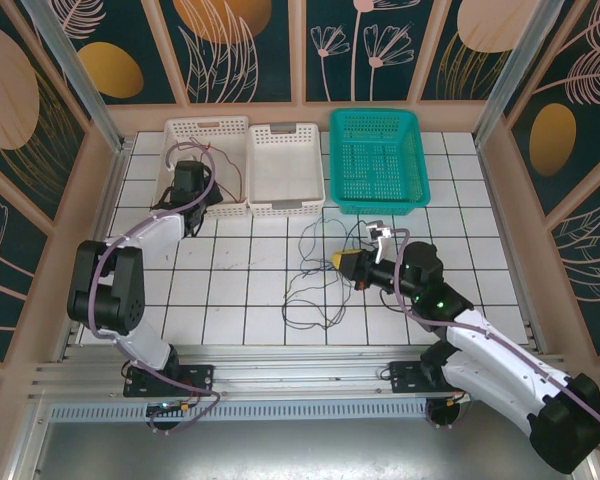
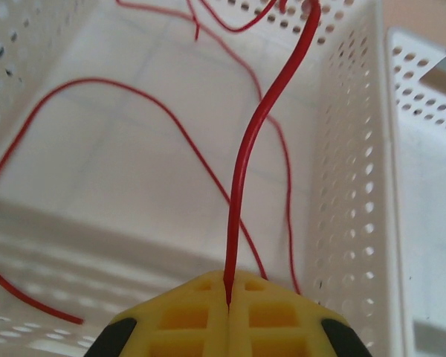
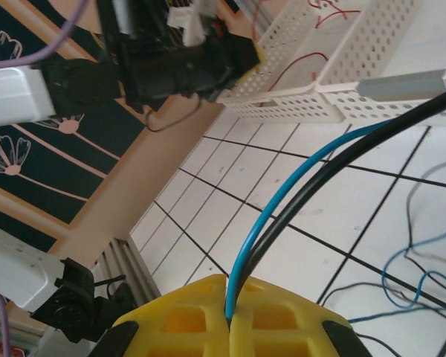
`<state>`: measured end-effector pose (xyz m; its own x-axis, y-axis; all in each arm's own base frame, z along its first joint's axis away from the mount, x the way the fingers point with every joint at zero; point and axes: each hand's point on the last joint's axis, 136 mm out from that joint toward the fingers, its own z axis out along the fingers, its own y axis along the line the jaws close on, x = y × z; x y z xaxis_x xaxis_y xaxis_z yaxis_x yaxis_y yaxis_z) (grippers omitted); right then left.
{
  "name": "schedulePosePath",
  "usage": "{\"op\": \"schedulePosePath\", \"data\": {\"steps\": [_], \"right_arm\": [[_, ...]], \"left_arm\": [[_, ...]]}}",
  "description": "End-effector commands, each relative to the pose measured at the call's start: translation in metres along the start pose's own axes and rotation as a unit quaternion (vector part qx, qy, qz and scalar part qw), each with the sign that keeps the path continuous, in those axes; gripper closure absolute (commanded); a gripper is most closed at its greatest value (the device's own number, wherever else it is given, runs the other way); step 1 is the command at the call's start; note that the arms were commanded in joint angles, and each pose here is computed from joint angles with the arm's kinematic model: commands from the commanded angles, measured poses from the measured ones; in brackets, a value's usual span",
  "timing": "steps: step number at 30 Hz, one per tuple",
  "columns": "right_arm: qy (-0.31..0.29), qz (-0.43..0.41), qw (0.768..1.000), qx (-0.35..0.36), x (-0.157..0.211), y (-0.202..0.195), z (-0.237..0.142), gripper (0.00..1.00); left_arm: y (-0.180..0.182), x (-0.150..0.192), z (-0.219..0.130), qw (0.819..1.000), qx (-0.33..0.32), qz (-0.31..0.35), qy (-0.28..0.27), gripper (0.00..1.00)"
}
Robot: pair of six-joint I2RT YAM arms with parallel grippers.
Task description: Untangle the cables
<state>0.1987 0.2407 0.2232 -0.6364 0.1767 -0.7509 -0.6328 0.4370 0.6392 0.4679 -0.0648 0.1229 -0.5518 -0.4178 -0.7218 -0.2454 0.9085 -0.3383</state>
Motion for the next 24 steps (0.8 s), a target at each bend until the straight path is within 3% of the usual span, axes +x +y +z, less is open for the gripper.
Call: {"op": "schedulePosePath", "data": {"steps": [1,13,24], "right_arm": [[-0.014,-0.025,0.999,-0.018,-0.014,0.018,-0.003,1.00],[-0.026,-0.033,0.999,-0.015,-0.020,0.024,-0.009,1.00],[-0.029,-0.034,0.999,-0.018,-0.022,0.027,-0.010,1.00]], "left_arm": [[-0.002,0.009,0.009,1.000,0.019,-0.022,0.005,1.00],[0.002,0.040,0.031,0.998,0.023,-0.035,0.047,1.00],[-0.002,0.033,0.029,0.998,0.022,-0.032,0.047,0.77]]}}
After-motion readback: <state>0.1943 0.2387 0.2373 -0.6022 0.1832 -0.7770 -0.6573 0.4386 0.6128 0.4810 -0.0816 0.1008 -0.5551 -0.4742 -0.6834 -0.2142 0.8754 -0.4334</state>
